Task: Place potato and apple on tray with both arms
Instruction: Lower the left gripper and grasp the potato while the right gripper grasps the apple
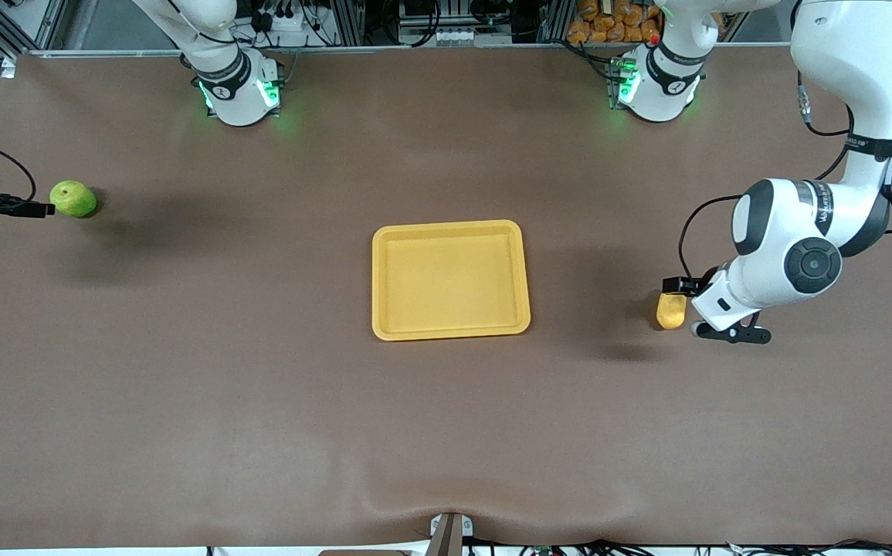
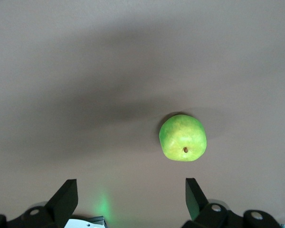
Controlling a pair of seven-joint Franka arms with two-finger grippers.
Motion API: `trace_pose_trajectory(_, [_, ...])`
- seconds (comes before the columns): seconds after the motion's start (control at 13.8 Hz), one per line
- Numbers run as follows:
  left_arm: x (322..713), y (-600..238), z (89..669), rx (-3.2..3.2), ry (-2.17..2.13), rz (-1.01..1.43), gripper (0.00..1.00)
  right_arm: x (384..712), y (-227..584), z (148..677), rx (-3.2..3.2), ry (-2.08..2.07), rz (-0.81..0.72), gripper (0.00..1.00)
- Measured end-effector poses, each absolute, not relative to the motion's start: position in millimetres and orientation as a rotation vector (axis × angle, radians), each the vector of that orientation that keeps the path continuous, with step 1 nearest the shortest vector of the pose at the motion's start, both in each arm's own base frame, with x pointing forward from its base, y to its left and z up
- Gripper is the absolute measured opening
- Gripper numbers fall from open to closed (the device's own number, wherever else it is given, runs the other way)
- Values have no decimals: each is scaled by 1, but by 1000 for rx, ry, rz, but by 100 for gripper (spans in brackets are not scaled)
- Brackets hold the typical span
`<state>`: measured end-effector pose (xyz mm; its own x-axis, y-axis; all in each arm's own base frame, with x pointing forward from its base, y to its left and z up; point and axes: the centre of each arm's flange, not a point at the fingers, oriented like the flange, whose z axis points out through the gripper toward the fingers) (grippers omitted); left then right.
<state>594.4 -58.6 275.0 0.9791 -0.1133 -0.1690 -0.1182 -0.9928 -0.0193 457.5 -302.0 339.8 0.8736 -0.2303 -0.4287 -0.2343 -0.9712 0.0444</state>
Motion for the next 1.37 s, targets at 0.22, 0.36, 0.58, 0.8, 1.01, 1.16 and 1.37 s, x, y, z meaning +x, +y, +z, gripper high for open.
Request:
trace_pose_trajectory(0.22, [591, -57, 267, -3105, 179, 203, 100, 449, -310, 333, -3039, 382, 685, 100])
trace_pose_trajectory(0.36, [588, -57, 259, -3112, 181, 151, 100, 440, -319, 325, -3039, 371, 674, 100])
trace_pose_trajectory(0.58, [583, -58, 249, -3119, 186, 99, 100, 424, -327, 311, -3019, 373, 683, 100])
trace_pose_trajectory(0.8, [582, -61, 231, -3123, 198, 77, 100, 418, -325, 304, -3006, 373, 700, 100])
trace_pose_trajectory(1.01, [581, -60, 208, -3105, 234, 88, 100, 416, -325, 302, -3001, 376, 707, 100])
trace_pose_trajectory(1.16, [581, -60, 197, -3108, 239, 73, 100, 413, -325, 298, -2999, 378, 705, 100])
trace_pose_trajectory(1.37, [581, -60, 188, -3112, 240, 63, 96, 405, -324, 284, -3011, 376, 680, 100])
